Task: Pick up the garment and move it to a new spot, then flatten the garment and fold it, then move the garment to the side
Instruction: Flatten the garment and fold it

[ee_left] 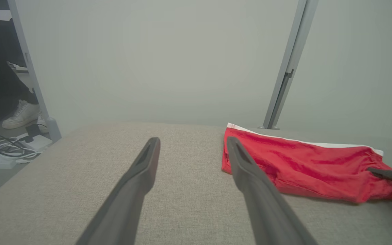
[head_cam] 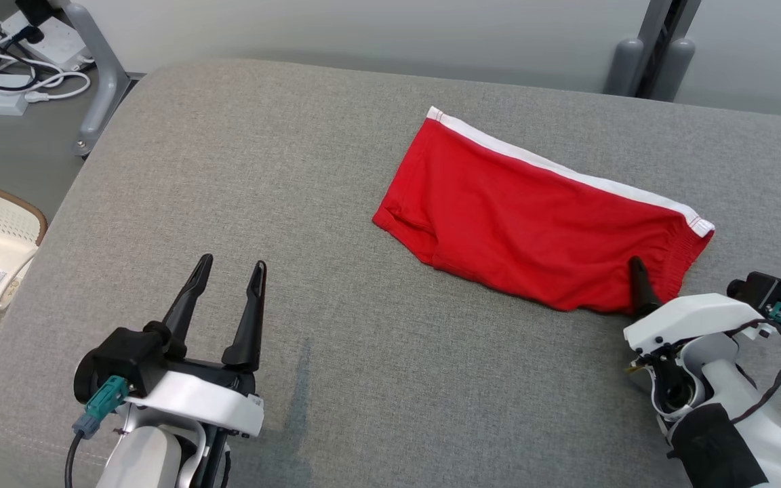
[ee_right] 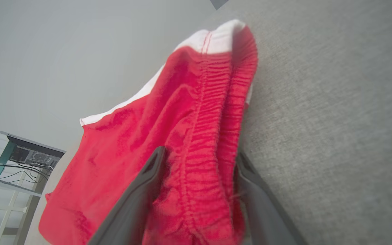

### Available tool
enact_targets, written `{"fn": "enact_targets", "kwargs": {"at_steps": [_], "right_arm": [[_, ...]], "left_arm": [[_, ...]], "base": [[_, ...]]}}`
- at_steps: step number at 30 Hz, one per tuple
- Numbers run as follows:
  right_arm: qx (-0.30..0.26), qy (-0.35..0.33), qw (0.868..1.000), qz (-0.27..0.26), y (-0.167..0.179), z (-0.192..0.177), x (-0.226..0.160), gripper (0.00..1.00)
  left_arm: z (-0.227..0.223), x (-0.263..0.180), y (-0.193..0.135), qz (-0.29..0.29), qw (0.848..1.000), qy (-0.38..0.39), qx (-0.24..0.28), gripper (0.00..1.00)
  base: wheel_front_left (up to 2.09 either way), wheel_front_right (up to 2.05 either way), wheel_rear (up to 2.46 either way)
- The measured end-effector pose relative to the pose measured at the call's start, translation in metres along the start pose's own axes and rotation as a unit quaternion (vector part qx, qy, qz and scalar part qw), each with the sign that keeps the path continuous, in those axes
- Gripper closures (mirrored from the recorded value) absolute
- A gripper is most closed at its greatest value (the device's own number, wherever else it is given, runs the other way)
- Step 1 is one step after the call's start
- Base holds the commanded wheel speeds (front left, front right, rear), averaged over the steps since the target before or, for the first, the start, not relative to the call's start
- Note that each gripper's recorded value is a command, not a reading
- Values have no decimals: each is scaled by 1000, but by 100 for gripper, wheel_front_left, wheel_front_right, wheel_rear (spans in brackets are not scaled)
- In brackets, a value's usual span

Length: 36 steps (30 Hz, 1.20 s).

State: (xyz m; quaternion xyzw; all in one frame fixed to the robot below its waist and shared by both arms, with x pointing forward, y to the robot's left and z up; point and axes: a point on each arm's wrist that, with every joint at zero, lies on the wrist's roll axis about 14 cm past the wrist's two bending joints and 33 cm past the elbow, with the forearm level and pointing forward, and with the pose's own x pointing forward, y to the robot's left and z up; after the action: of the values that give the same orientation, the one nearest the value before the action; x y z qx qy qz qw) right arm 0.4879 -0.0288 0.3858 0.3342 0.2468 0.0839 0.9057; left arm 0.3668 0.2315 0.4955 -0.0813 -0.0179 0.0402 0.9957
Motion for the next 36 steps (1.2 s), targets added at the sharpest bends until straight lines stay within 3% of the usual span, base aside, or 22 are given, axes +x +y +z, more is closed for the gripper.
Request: {"fn": "enact_targets", "kwargs": {"at_steps": [11,18,27,36], "right_arm": [[-16,-18,1000,-10,-8,10,-8,100],[-97,-26,994,-39,-45,40,-19,100],[-204,-41,976,-70,-78,106,-16,100],[-238,-32,968,-66,-67,124,-8,100]], "left_arm": [[4,2,-2,-2,1000,-8,-4,0],[4,4,-11,-12,1000,-11,-12,0],[-3,3,-10,-8,1000,-1,-13,0],[-5,0,-8,-3,1000,2,-15,0]], "base": [[0,0,0],[0,0,0],[0,0,0],[0,0,0]]}}
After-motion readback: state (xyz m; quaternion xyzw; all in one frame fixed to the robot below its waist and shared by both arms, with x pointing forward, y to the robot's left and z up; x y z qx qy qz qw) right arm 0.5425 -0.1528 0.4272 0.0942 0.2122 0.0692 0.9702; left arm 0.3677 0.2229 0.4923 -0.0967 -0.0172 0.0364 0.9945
